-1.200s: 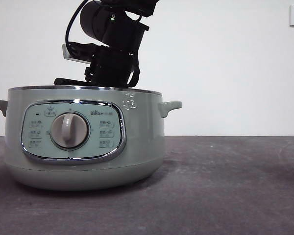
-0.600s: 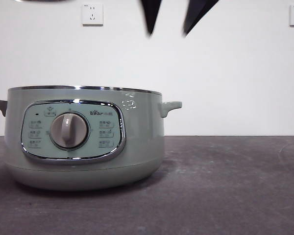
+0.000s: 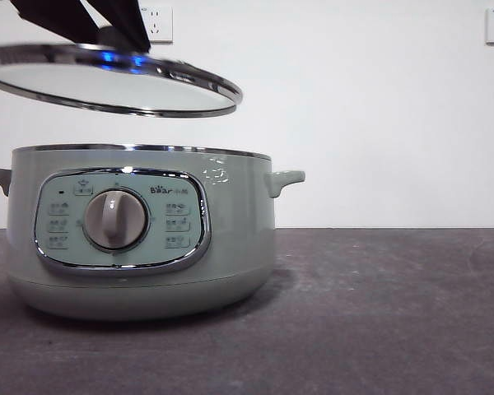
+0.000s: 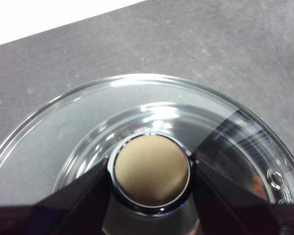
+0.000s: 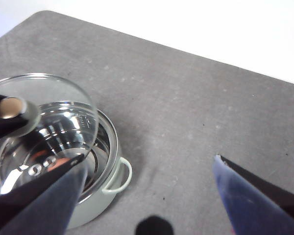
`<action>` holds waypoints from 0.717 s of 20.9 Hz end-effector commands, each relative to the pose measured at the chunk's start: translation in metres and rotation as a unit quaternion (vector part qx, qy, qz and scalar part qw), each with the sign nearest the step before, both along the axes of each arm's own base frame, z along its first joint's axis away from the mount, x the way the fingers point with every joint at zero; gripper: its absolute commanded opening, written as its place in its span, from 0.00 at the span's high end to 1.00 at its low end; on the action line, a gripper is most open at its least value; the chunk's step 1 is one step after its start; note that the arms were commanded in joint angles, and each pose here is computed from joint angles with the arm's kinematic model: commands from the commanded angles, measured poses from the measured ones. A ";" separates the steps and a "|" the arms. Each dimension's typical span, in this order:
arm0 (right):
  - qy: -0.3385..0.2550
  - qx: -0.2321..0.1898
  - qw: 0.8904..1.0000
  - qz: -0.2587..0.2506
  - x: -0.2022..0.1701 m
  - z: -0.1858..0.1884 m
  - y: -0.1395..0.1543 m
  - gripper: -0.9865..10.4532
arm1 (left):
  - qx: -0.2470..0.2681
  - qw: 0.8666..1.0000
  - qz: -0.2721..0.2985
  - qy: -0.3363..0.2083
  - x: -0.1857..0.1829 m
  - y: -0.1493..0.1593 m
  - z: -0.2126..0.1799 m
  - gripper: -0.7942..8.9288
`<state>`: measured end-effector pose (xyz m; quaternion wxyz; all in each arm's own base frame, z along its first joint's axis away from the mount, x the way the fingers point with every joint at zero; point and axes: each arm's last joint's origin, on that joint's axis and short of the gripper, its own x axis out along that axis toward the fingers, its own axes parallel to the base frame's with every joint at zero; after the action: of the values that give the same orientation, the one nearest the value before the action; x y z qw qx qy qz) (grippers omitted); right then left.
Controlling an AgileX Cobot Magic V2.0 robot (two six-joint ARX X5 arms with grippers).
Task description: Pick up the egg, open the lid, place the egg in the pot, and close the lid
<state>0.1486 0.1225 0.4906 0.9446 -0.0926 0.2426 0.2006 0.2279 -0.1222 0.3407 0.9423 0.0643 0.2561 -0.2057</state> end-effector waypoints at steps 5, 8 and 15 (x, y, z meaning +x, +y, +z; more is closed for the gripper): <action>0.001 0.010 1.000 -0.023 -0.016 0.004 -0.015 0.53 | -0.043 0.999 -0.007 0.002 0.014 -0.009 -0.002 0.93; 0.007 0.008 1.000 -0.025 -0.019 0.004 -0.018 0.53 | -0.038 0.999 -0.007 0.013 0.018 -0.012 -0.008 0.93; 0.009 -0.006 0.999 -0.044 -0.021 0.002 -0.021 0.53 | -0.032 0.999 -0.014 0.037 0.026 -0.018 -0.021 0.93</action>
<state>0.1279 0.1014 0.4922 0.9481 -0.0927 0.2573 0.1620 0.2532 -0.1385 0.3105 0.9229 0.0408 0.3112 -0.2232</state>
